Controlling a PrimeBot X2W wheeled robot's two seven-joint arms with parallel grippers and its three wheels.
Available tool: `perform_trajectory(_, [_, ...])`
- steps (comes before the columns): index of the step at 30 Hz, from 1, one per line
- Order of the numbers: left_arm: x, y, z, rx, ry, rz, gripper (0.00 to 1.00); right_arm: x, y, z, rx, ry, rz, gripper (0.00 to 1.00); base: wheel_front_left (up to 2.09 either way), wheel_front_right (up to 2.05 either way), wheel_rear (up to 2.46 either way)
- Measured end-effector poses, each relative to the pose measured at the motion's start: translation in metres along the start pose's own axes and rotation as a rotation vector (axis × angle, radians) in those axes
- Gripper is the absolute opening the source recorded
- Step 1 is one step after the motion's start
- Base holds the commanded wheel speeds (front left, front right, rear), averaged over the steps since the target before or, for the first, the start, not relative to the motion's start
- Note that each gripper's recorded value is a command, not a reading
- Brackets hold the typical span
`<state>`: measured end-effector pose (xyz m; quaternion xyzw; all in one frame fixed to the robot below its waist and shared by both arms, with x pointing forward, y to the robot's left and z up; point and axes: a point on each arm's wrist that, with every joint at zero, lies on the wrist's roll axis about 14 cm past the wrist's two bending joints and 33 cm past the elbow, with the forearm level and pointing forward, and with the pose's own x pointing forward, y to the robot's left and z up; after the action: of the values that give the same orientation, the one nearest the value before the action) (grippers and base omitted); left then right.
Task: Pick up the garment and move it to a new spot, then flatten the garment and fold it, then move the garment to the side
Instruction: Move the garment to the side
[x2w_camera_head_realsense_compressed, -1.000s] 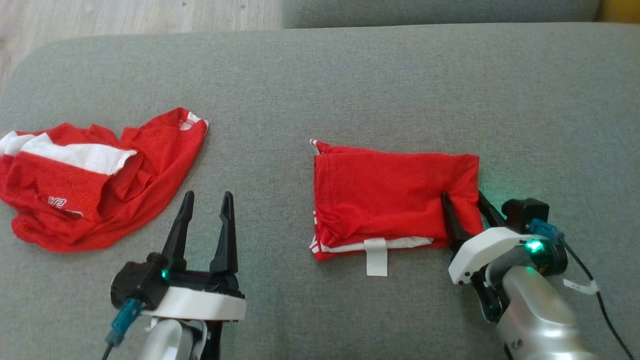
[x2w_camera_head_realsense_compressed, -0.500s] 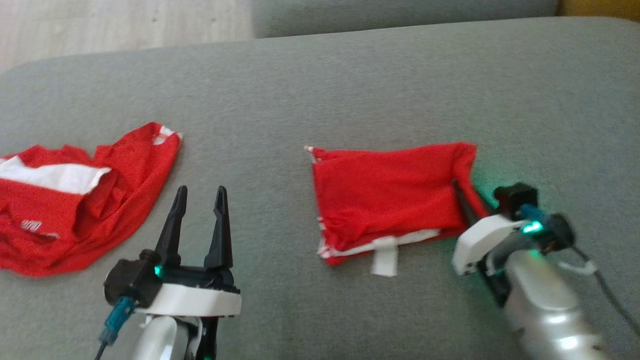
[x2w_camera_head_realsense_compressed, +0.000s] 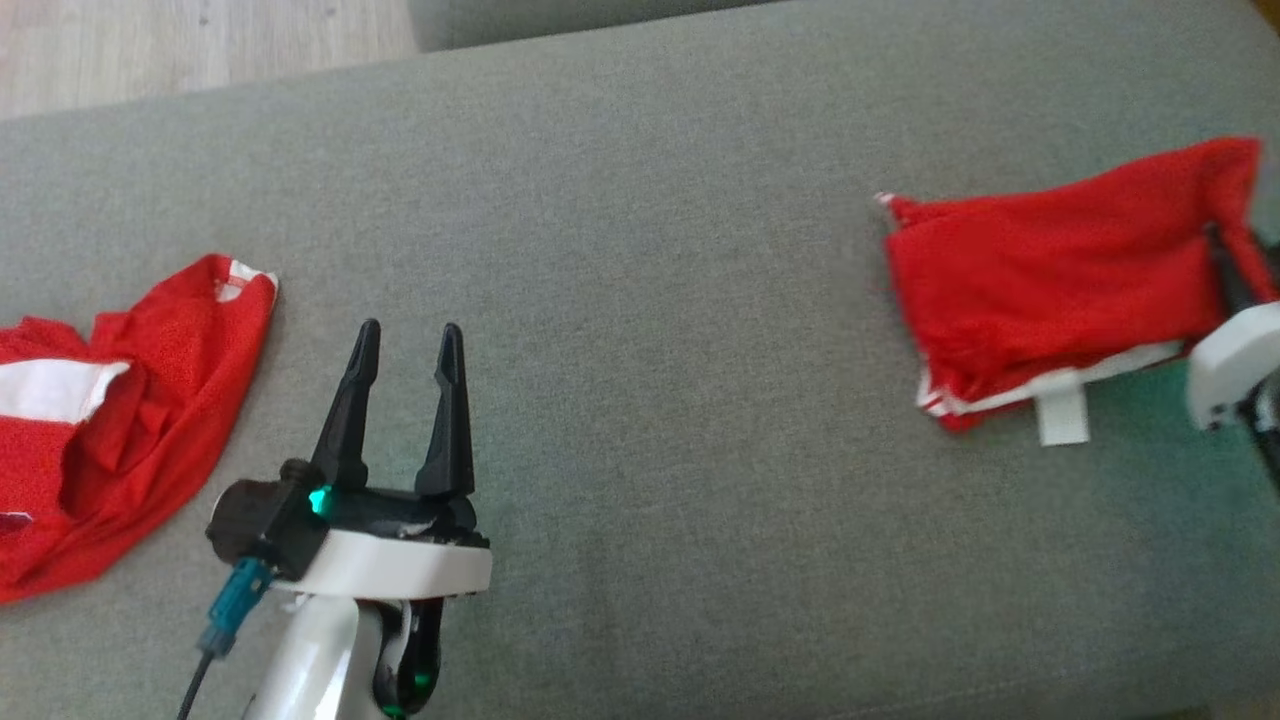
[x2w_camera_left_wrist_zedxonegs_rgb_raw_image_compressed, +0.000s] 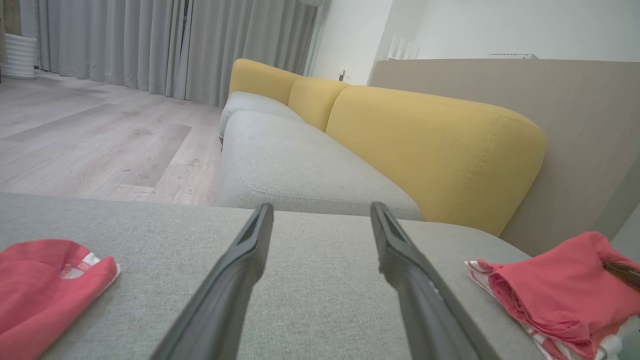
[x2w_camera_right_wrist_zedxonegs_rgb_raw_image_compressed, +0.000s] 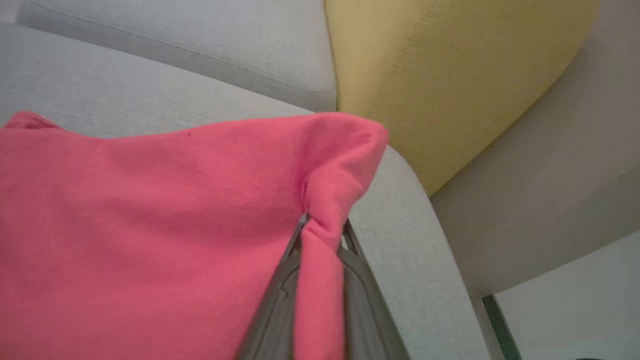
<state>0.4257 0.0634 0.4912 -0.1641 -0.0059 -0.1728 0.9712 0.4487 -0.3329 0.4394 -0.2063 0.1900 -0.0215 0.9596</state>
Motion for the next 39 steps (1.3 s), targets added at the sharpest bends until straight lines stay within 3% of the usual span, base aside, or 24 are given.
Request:
perform_trajectory(10, [0.002,0.014,-0.005,0.003,0.012,0.029,1.00,0.016,-0.042,-0.003,-0.004,0.054,-0.087,0.00,0.00,0.00,0.00])
perform_trajectory(11, [0.001,0.016,-0.005,0.003,0.012,0.034,1.00,0.018,-0.044,-0.003,0.002,0.056,-0.092,0.36,0.00,0.00,0.00])
perform_trajectory(12, [0.001,0.017,-0.005,0.004,0.012,0.038,1.00,0.019,-0.044,-0.003,0.002,0.058,-0.093,1.00,0.00,0.00,0.00])
perform_trajectory(21, [-0.003,0.022,0.008,0.015,-0.019,0.052,1.00,0.015,-0.046,0.012,0.044,-0.003,-0.118,1.00,0.00,0.00,0.00])
perform_trajectory(28, [-0.010,0.017,0.025,0.025,-0.060,0.049,1.00,0.008,-0.028,0.075,0.159,-0.216,-0.115,1.00,0.00,0.00,0.00])
perform_trajectory(39, [-0.041,0.008,0.041,0.028,-0.099,0.068,1.00,-0.042,0.041,0.140,0.329,-0.472,-0.001,1.00,0.00,0.00,0.00])
